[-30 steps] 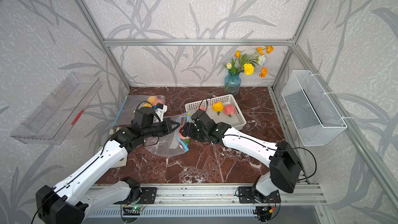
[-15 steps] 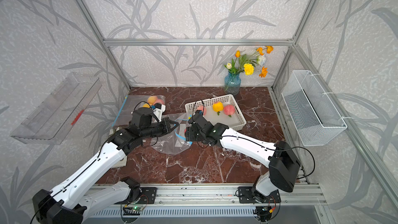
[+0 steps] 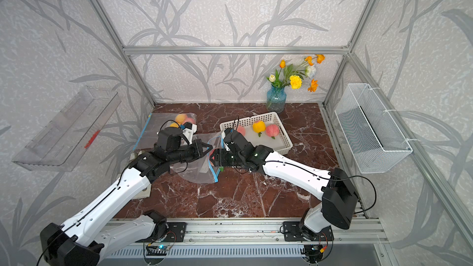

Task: Place the peach in a zip-top bag and seal the zipper
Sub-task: Place the peach in the zipper food storage bag.

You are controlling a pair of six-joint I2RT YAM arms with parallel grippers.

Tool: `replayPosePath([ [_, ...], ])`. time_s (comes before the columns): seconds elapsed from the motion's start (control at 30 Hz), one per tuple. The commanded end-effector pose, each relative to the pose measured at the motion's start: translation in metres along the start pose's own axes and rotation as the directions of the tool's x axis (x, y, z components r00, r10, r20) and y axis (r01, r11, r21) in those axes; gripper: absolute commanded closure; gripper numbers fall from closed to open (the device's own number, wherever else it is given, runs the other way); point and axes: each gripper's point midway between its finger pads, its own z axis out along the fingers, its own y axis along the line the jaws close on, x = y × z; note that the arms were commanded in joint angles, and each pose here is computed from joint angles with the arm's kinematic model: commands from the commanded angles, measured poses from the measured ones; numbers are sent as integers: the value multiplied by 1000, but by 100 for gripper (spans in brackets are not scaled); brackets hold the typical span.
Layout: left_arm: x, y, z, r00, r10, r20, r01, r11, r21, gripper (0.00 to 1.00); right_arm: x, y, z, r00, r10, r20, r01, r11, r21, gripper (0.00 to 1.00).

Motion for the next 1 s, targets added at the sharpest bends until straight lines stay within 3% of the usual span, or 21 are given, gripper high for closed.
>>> replayPosePath([
  [0.0, -4, -8, -3, 1000, 21, 4, -21, 1000, 21, 100, -17, 6, -10, 984, 177, 29, -177, 984, -17, 42],
  [0.3, -2, -5, -1, 1000, 9, 7, -10, 1000, 28, 100, -18, 11, -11, 896, 445, 6, -444, 895, -41, 43],
  [0.4, -1, -3, 0, 1000, 4, 5, -4, 1000, 25, 100, -17, 12, -12, 878, 479, 6, -478, 878, -37, 43],
  [0.67, -8, -12, -6, 999, -7, 34, 6, 999, 45, 100, -8, -9, -5, 938, 337, 86, -346, 929, 130, 42],
  [0.97, -17, -22, -22, 996, -21, 85, 16, 998, 63, 100, 0, -31, 8, 979, 187, 81, -201, 951, 233, 40],
])
